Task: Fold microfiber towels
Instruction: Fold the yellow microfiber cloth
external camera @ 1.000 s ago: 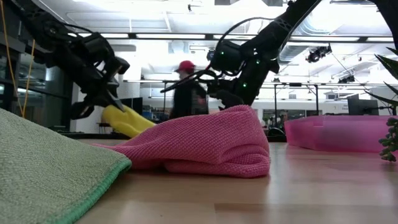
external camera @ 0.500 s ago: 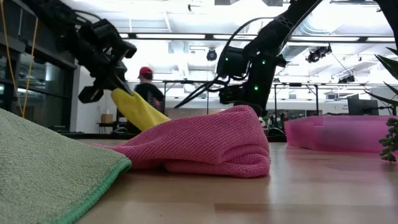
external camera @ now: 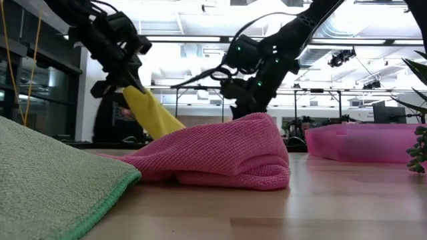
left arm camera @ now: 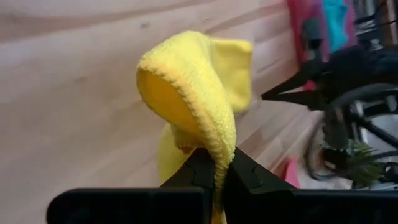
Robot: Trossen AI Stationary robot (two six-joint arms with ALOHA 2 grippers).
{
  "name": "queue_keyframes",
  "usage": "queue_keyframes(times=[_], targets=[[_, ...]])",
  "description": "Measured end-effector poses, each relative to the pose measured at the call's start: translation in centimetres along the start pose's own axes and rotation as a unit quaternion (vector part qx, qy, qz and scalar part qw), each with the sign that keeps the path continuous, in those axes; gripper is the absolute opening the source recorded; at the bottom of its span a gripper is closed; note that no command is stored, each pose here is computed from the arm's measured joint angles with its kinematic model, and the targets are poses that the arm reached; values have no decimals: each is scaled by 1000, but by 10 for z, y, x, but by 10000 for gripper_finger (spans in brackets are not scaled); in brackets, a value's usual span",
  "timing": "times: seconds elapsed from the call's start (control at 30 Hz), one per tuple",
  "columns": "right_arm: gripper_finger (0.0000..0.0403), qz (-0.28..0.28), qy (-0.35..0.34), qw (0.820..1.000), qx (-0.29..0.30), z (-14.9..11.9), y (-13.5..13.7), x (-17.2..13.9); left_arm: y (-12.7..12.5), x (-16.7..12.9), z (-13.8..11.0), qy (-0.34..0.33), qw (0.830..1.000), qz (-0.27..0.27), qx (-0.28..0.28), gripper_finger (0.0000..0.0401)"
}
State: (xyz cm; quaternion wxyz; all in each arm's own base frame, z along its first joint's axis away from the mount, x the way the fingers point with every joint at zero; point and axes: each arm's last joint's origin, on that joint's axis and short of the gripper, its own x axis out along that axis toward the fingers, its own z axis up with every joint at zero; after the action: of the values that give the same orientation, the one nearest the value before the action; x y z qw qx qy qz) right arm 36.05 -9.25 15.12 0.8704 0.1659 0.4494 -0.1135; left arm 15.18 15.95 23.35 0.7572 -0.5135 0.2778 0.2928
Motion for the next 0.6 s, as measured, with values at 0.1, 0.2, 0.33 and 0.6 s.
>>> queue_keyframes(times=[0.1,0.2,0.33,0.6], targets=[[0,11,-15,1000,2,2,6,0,0,12,-1,21,1000,12,1,0],[0,14,-24,1000,-4,3,10,1,-1,24,-1,24,999,23,7,0],[0,-10,-45,999,2,6,10,1,-5,36,5,5,1000,7,6,0],[0,-35,-93,995,15,16,4,-1,-12,63,8,5,1000,-15,-6,0]])
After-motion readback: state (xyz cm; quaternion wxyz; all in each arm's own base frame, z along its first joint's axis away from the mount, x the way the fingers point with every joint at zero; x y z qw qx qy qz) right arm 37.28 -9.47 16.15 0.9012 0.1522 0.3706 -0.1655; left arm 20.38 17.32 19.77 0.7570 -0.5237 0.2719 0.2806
